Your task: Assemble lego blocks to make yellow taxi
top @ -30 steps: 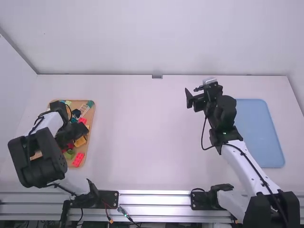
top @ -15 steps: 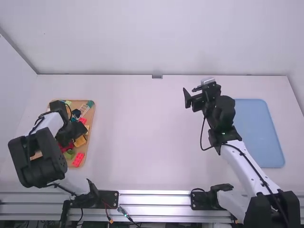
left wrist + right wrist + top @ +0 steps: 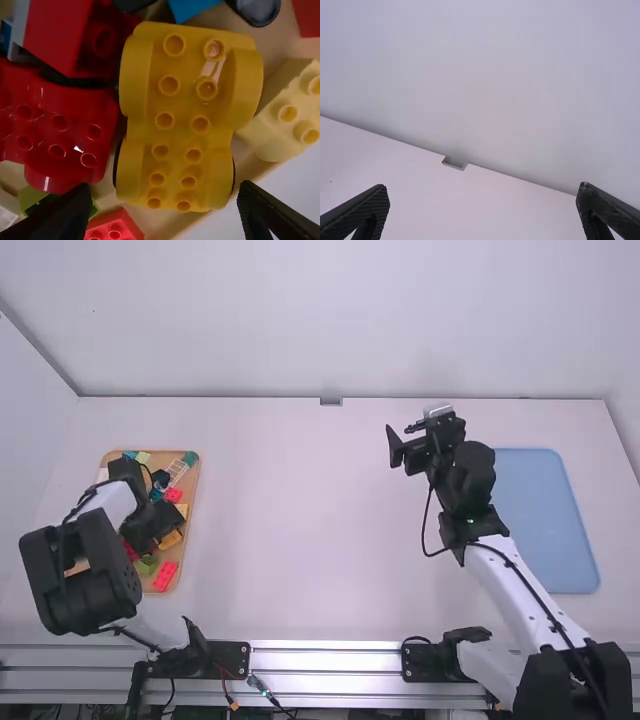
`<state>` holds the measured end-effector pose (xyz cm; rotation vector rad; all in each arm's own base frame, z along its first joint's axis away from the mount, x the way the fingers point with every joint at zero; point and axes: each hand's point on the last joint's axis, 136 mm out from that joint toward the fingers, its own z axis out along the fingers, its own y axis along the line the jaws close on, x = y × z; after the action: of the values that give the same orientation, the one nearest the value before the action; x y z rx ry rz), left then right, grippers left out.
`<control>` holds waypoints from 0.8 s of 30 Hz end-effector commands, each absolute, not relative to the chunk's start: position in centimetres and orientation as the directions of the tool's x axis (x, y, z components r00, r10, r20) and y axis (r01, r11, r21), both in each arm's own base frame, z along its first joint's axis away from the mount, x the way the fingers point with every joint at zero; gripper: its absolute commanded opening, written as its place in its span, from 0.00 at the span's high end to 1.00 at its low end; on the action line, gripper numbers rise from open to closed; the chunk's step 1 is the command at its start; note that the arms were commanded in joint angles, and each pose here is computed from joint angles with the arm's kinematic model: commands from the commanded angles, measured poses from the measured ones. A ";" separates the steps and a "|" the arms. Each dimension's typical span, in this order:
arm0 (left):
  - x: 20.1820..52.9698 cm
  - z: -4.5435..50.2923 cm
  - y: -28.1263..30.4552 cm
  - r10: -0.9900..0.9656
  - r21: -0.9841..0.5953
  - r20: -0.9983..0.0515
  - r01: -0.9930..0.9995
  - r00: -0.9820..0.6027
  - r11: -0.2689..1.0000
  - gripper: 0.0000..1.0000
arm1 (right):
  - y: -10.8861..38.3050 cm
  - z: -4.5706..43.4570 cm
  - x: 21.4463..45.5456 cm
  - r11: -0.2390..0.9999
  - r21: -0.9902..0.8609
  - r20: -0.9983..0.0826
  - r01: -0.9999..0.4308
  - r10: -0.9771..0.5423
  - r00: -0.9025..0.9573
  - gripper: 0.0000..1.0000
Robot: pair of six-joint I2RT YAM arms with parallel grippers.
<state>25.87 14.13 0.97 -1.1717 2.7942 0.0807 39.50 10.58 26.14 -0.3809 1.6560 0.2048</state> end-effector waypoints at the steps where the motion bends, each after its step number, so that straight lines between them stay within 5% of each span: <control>1: 25.5 0.5 13.7 -0.684 0.004 -0.105 -0.689 -0.721 0.725 0.21 | 10.7 27.8 39.9 0.927 -0.094 -0.992 -0.362 -0.119 -0.050 0.01; 24: 25.5 -1.3 13.8 -0.656 0.002 -0.155 -0.665 -0.738 0.747 0.20 | 10.8 27.8 39.9 0.926 -0.093 -0.992 -0.366 -0.119 -0.049 0.01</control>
<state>26.21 14.30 -0.69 -1.0758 2.7666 0.0933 39.50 10.57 26.16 -0.3833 1.6542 0.2018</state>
